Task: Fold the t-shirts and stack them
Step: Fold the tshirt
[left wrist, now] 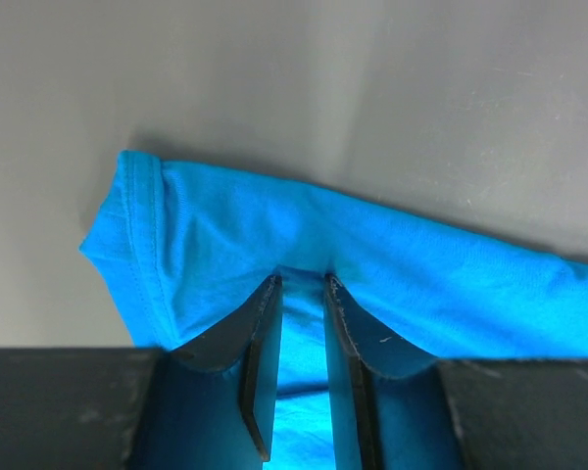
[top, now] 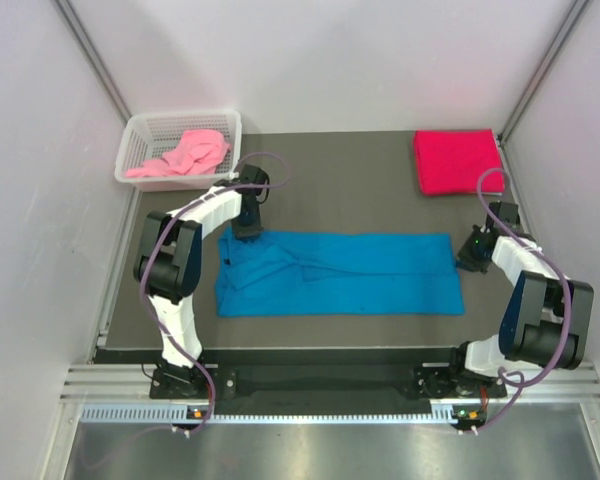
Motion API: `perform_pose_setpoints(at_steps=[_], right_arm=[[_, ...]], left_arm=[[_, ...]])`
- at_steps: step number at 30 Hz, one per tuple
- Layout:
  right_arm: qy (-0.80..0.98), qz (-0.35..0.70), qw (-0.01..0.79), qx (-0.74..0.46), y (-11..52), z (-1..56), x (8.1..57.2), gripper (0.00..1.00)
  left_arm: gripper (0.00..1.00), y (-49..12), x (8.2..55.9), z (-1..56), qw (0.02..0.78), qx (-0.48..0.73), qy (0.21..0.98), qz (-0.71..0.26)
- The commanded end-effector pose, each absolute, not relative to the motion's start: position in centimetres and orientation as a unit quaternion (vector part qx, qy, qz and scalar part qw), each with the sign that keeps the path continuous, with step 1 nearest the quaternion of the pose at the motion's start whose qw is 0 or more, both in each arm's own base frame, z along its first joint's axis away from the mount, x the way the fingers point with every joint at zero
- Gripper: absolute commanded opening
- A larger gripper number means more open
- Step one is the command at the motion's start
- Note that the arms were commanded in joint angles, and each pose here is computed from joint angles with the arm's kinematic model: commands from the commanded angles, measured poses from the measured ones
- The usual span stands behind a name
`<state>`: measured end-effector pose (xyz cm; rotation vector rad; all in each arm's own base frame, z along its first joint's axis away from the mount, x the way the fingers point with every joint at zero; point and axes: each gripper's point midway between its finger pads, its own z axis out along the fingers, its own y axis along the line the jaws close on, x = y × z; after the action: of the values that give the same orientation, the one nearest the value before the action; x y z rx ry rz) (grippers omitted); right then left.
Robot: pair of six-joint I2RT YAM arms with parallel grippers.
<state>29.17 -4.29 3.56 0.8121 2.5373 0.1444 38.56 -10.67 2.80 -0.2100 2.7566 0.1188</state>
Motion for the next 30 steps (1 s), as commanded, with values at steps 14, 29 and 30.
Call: perform_pose_setpoints(at_steps=[14, 29, 30], right_arm=[[0.914, 0.092, 0.327, 0.223, 0.4, 11.0, 32.7, 0.22], [0.850, 0.346, 0.344, -0.200, 34.5, 15.0, 36.2, 0.43], [0.842, 0.349, 0.341, -0.229, 36.8, 14.6, 36.1, 0.44]], left_arm=[[0.32, -9.9, 36.5, 15.2, 0.297, -0.093, 0.949, -0.050], [0.31, -5.9, 32.3, 11.0, 0.254, -0.229, 0.916, -0.207], [0.31, -5.8, 32.0, 10.6, 0.251, -0.230, 0.918, -0.204]])
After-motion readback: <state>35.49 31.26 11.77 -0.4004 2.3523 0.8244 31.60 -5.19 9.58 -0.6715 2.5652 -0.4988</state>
